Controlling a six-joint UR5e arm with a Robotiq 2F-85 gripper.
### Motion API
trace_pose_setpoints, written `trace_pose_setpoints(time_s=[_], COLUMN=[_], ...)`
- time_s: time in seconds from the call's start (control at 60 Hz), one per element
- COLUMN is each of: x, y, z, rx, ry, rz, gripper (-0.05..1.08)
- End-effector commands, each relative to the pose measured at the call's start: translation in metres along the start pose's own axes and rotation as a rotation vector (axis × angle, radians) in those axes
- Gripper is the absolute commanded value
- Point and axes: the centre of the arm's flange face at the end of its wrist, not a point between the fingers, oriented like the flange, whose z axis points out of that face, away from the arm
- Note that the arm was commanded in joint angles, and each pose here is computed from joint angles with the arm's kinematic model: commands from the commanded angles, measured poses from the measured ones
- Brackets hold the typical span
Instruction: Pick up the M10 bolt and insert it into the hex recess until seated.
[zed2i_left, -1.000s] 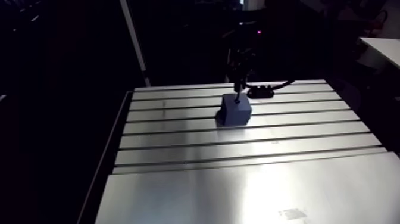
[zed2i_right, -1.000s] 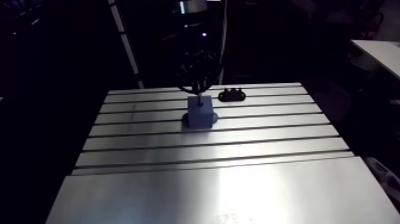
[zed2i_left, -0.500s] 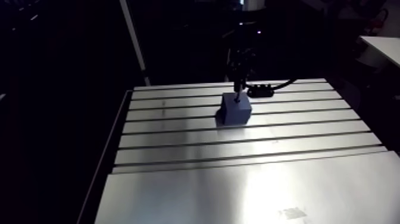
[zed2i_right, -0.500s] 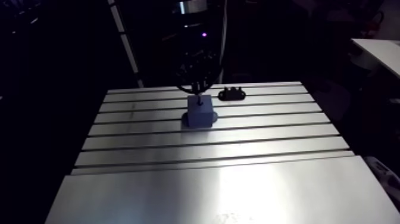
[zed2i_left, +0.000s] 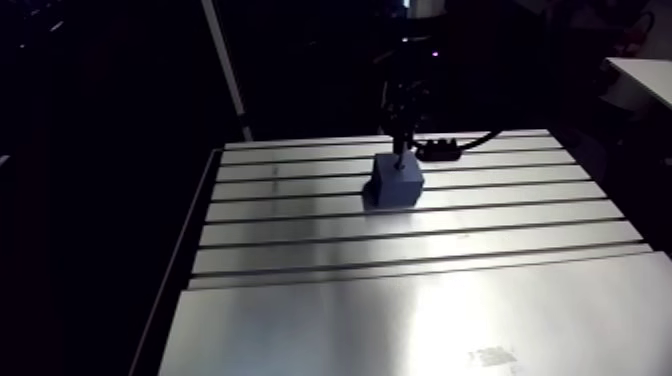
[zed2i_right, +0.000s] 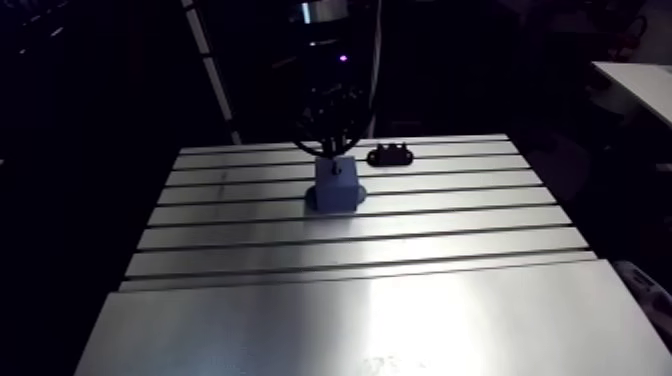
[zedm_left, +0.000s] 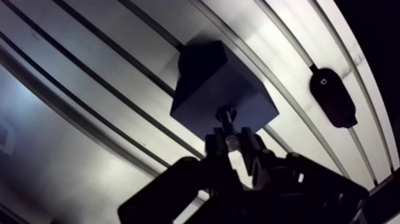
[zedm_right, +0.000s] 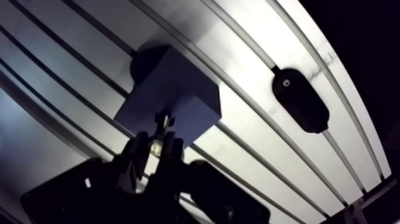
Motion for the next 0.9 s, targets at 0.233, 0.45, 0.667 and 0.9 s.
trace_pose_setpoints(time_s=[0.233,0.45,0.667,0.9], x=[0.0012,0.0019,0.0019,0.0021], y=[0.001,0.0005,0.0006,0.0009], z=[0.0027,0.002,0.0019,0.0012], rx=[0.004,0.003,0.003,0.001], ry=[-0.002,-0.001,0.0,0.001], rz=[0.0,-0.001,-0.001,-0.001], gripper=[1.06,1.06,1.06,1.06])
